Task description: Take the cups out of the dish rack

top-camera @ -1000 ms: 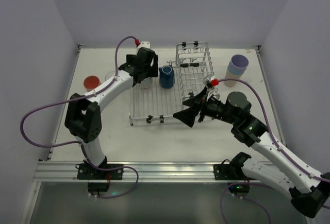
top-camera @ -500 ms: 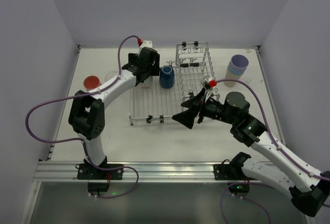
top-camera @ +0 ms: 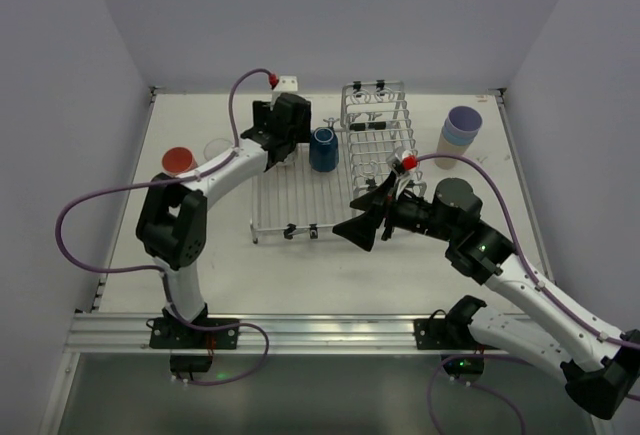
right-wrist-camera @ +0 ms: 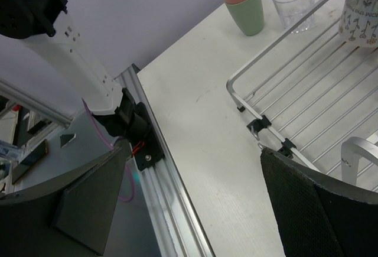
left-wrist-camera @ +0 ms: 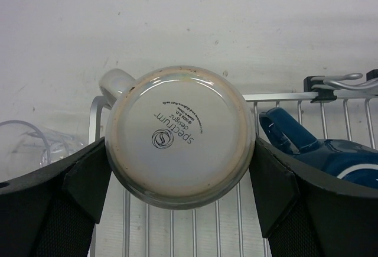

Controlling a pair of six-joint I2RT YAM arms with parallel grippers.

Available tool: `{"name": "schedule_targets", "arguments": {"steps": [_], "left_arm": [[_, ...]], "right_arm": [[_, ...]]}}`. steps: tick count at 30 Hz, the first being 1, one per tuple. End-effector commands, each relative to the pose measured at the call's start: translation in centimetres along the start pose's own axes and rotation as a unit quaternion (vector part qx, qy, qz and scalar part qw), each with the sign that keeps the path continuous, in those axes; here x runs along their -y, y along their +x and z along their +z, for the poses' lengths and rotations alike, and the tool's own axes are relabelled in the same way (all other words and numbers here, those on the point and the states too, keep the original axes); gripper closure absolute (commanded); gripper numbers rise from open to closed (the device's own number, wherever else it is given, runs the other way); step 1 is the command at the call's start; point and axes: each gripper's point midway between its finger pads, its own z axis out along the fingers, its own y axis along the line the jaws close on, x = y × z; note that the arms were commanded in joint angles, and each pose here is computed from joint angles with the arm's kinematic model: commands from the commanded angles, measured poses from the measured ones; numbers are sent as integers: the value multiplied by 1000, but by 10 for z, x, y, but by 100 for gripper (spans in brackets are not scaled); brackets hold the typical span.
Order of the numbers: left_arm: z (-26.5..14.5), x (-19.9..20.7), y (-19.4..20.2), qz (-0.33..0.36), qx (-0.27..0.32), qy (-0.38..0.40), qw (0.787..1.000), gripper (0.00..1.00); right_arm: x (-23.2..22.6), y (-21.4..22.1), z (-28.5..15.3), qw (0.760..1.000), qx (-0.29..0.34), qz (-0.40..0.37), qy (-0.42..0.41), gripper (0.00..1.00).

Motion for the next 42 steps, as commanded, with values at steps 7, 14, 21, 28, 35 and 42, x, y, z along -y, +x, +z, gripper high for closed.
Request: {"name": "schedule_targets", "arguments": {"steps": [7, 14, 21, 28, 35, 42], "left_arm": [[-6, -26, 35, -33, 3, -27, 999, 54], [-45, -35, 12, -78, 60, 11, 995, 80], [-77, -34, -17, -112, 109, 62, 986, 87], [-102, -32, -44, -133, 147, 98, 975, 91], [-120, -37, -54, -153, 175, 117, 966, 97], [-155, -36, -80, -180, 210, 169, 946, 99]], "right_arm": [[-9, -16, -1, 1000, 18, -21, -11, 1], [-7, -15, 3, 1000, 17, -19, -9, 1], [-2, -21, 8, 999, 33, -10, 5, 1], [-8, -46, 4, 997, 76, -9, 10, 1], [-13, -58, 8, 995, 98, 10, 0, 1], [-18, -74, 17, 993, 113, 17, -9, 1]]}}
